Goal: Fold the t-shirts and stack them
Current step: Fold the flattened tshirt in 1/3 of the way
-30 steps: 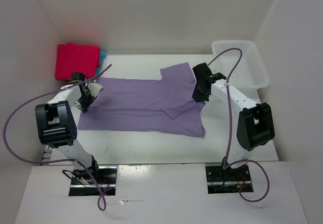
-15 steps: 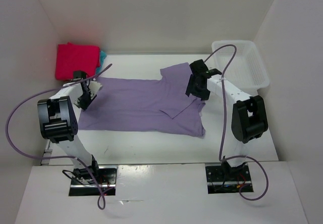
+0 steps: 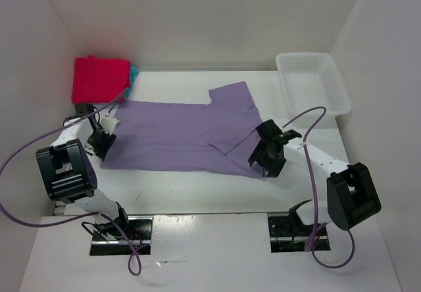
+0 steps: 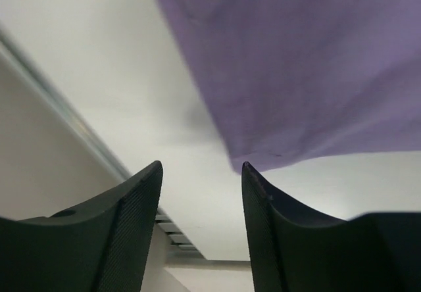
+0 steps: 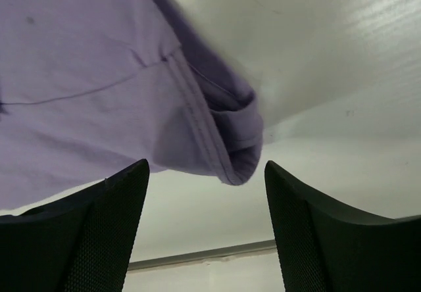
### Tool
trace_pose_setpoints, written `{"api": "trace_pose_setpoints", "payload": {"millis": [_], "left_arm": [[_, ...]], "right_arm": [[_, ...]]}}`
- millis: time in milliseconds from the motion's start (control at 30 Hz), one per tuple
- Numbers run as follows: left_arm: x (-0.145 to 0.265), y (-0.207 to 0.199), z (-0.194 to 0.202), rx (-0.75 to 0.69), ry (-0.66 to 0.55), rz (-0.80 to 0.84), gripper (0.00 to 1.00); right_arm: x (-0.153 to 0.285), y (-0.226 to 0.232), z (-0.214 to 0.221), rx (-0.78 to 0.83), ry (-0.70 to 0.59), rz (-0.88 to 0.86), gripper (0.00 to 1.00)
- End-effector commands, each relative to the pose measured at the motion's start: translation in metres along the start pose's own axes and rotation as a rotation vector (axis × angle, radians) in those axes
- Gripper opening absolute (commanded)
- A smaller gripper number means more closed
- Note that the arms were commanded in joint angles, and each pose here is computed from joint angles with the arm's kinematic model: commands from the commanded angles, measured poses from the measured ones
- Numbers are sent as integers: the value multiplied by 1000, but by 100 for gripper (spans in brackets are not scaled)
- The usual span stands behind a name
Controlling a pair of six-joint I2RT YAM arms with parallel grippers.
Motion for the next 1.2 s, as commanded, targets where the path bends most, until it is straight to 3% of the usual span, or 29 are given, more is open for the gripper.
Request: {"api": "trace_pose_setpoints", "payload": {"millis": [0,267,333,400,433,500,533,633,867,1167], "left_arm": [[-10,-21,7,-29,20,120,60],[-47,-36,15,15,101,209,59],[-51,-45,12,2,103,226,47],[-56,-53,15,-6,111,248,34],[-56,-56,13,-20,110,249,26],[-58,-58,15,-11,113,250,5],[-58,-60,18,-11,120,255,0],[-57,-61,29,-41,142,261,0],[-9,-53,67,-122,202,184,0],[11,-53,108,-183,353,111,0]], "right_arm": [[-5,11,1,-82,2,-58,76],[-32,-6,19,-85,72,13,78],[-34,-7,20,-84,78,22,74],[-35,-8,17,-93,69,29,60],[-36,-12,18,-102,72,39,36],[-33,-13,15,-113,51,40,14],[-30,-19,19,-127,60,56,0],[-17,-26,18,-160,29,68,0],[29,-15,49,-148,-24,19,0],[53,-13,89,-172,62,-29,1]]}}
Point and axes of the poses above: each gripper's point midway between its finger pads, its own x axis back along the fingers, its own y axis along the line the jaws close on, z = x × y, the point moved 4 cm from there along x, back along the fingers, and after that the axes turned 2 degrees about x, right-handed, at the moved point
